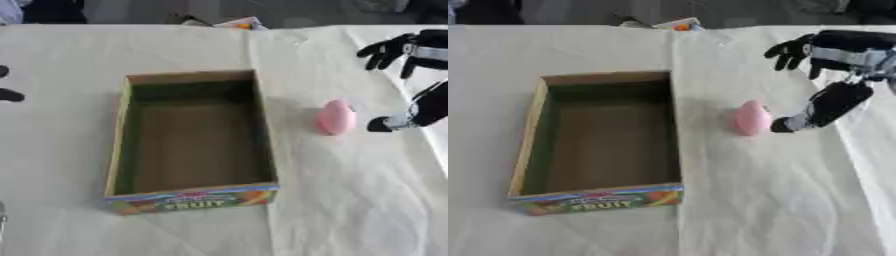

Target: Pick up objects on the table and place them in the box.

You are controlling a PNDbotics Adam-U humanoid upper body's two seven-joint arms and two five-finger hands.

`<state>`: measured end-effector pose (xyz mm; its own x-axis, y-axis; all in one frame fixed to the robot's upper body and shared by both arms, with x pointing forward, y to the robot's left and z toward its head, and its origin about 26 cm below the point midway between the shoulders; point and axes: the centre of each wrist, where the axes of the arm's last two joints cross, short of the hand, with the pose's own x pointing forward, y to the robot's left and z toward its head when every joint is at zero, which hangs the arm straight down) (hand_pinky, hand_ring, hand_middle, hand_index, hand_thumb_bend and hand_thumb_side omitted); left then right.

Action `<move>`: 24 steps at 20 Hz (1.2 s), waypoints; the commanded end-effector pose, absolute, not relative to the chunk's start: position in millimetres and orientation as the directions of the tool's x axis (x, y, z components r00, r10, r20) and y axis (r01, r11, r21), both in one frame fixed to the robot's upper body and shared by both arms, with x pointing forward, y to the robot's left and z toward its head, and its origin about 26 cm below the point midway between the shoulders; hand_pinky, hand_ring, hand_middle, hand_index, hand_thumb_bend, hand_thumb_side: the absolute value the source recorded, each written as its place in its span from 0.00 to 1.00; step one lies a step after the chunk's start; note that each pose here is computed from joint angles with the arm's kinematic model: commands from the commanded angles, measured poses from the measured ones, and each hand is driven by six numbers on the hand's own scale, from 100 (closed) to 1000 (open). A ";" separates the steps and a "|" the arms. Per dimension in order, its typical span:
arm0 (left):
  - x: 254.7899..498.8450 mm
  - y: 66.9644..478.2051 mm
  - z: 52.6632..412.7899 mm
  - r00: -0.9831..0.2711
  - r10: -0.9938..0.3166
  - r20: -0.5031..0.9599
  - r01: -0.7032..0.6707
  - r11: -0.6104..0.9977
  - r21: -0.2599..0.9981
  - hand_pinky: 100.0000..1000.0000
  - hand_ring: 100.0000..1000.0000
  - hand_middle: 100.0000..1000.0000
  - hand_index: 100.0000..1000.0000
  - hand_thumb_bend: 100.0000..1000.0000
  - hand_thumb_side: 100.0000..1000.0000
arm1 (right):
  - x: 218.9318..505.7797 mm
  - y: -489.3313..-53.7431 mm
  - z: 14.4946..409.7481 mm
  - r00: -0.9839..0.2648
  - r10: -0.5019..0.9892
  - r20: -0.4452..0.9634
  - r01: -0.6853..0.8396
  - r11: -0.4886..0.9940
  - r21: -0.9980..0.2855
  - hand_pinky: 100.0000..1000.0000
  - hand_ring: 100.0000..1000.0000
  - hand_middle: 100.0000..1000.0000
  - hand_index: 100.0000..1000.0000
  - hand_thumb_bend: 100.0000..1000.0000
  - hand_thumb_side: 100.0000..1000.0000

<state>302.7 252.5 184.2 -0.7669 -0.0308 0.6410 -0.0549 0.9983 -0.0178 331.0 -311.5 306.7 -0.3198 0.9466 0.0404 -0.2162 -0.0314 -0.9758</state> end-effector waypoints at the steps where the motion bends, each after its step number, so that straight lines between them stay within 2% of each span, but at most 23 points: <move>1: 300.1 251.2 190.5 -0.782 -0.026 0.623 -0.042 0.999 -0.011 0.44 0.63 0.52 0.50 0.00 0.88 | 343.9 -316.2 307.1 -0.281 0.959 0.032 -0.226 -0.034 -0.974 0.62 0.82 0.76 0.99 0.54 0.27; 5: 300.0 251.1 190.2 -0.781 -0.026 0.624 -0.042 0.999 -0.011 0.44 0.63 0.52 0.50 0.00 0.88 | 360.8 -323.8 300.3 -0.268 0.962 0.042 -0.246 -0.026 -0.969 0.62 0.82 0.76 0.99 0.55 0.27; 6: 300.0 250.9 190.1 -0.781 -0.025 0.624 -0.041 0.999 -0.012 0.44 0.63 0.52 0.50 0.00 0.89 | 363.8 -325.7 298.2 -0.266 0.963 0.044 -0.251 -0.025 -0.968 0.62 0.80 0.75 0.97 0.61 0.26; 17: 300.2 248.8 189.7 -0.779 -0.015 0.627 -0.031 0.999 -0.013 0.44 0.63 0.52 0.49 0.00 0.89 | 395.0 -330.7 268.1 -0.238 0.969 0.066 -0.332 -0.018 -0.943 0.61 0.78 0.70 0.93 0.55 0.25; 19: 300.2 248.4 189.8 -0.779 -0.014 0.627 -0.029 0.999 -0.014 0.44 0.63 0.52 0.49 0.00 0.89 | 398.2 -332.3 263.5 -0.229 0.971 0.061 -0.337 -0.020 -0.941 0.61 0.78 0.68 0.92 0.49 0.25; 24: 300.2 248.2 189.5 -0.778 -0.013 0.628 -0.028 1.000 -0.013 0.44 0.63 0.52 0.49 0.00 0.88 | 402.9 -337.9 254.7 -0.228 0.973 0.037 -0.341 -0.044 -0.939 0.58 0.74 0.64 0.90 0.20 0.23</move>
